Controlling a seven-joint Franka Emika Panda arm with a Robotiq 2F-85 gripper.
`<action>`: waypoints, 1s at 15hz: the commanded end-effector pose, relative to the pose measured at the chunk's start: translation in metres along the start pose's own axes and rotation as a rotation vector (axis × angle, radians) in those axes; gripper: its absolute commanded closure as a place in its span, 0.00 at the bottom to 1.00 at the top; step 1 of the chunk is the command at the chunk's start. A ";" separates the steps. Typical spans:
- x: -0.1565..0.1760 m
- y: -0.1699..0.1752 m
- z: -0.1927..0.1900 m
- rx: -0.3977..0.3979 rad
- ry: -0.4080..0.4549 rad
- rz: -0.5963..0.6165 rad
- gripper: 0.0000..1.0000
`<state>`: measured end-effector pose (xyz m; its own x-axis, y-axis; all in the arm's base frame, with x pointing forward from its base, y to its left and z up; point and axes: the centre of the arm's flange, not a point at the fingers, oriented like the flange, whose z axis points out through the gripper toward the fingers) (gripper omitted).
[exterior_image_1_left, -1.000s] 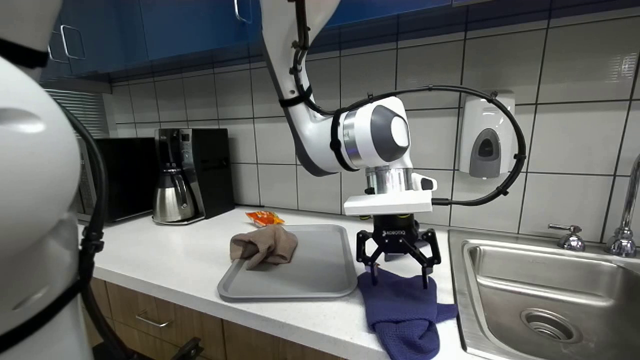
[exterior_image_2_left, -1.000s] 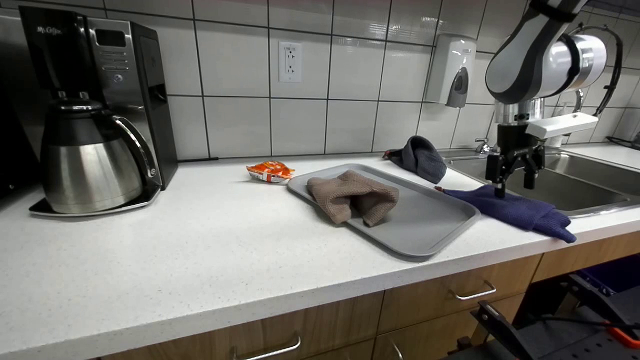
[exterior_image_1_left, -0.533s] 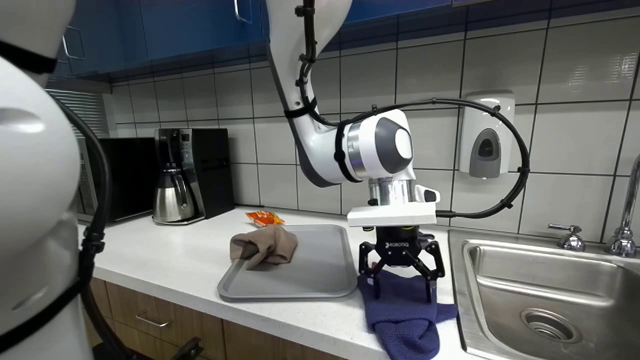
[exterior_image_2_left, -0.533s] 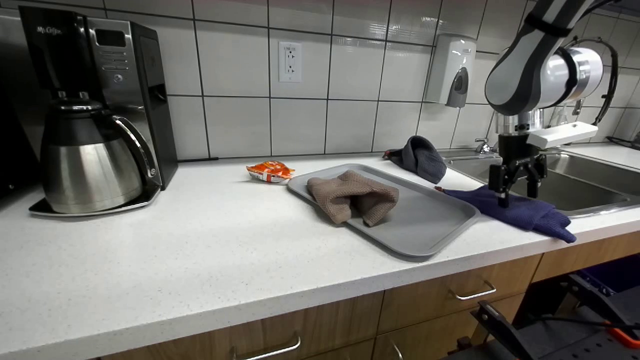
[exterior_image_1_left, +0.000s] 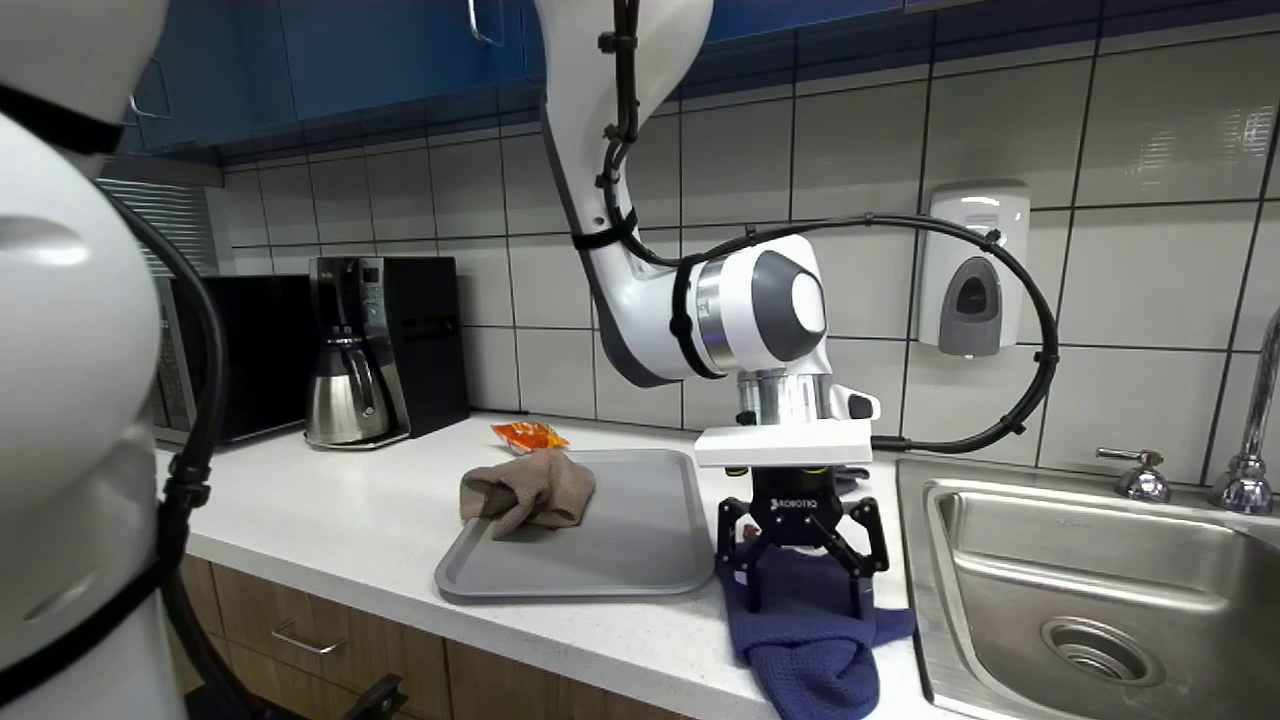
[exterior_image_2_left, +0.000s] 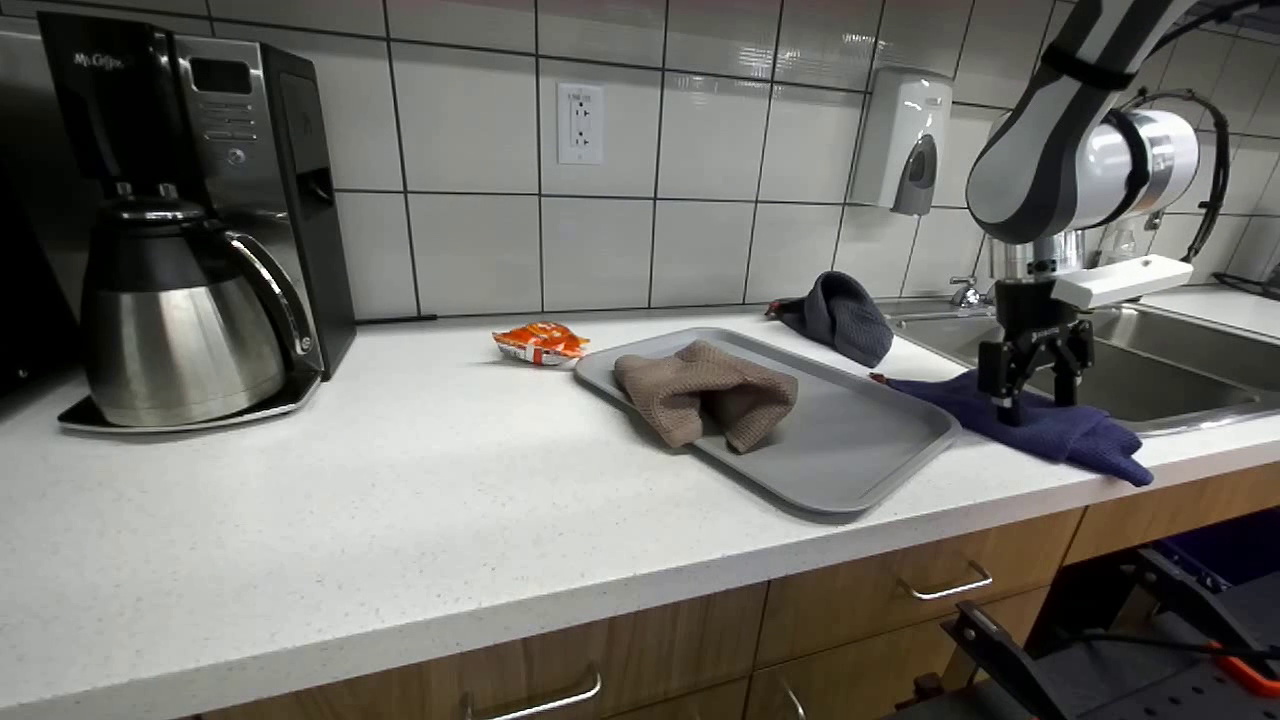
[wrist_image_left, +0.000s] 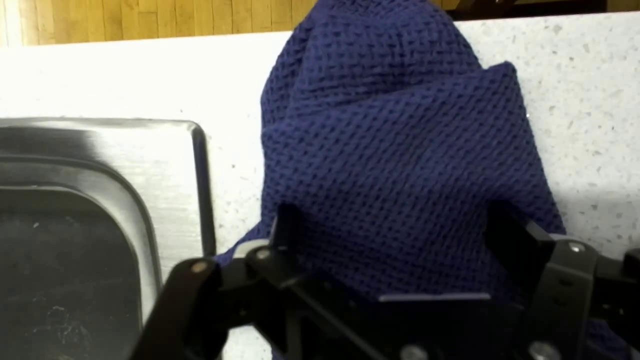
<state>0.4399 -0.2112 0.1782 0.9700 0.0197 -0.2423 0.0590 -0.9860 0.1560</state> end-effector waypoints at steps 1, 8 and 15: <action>0.001 0.003 0.000 -0.019 0.009 0.010 0.35; -0.001 0.004 0.000 -0.017 0.013 0.013 0.88; 0.000 0.009 -0.005 -0.014 0.017 0.037 0.98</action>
<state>0.4415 -0.2129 0.1801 0.9718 0.0165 -0.2354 0.0554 -0.9856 0.1595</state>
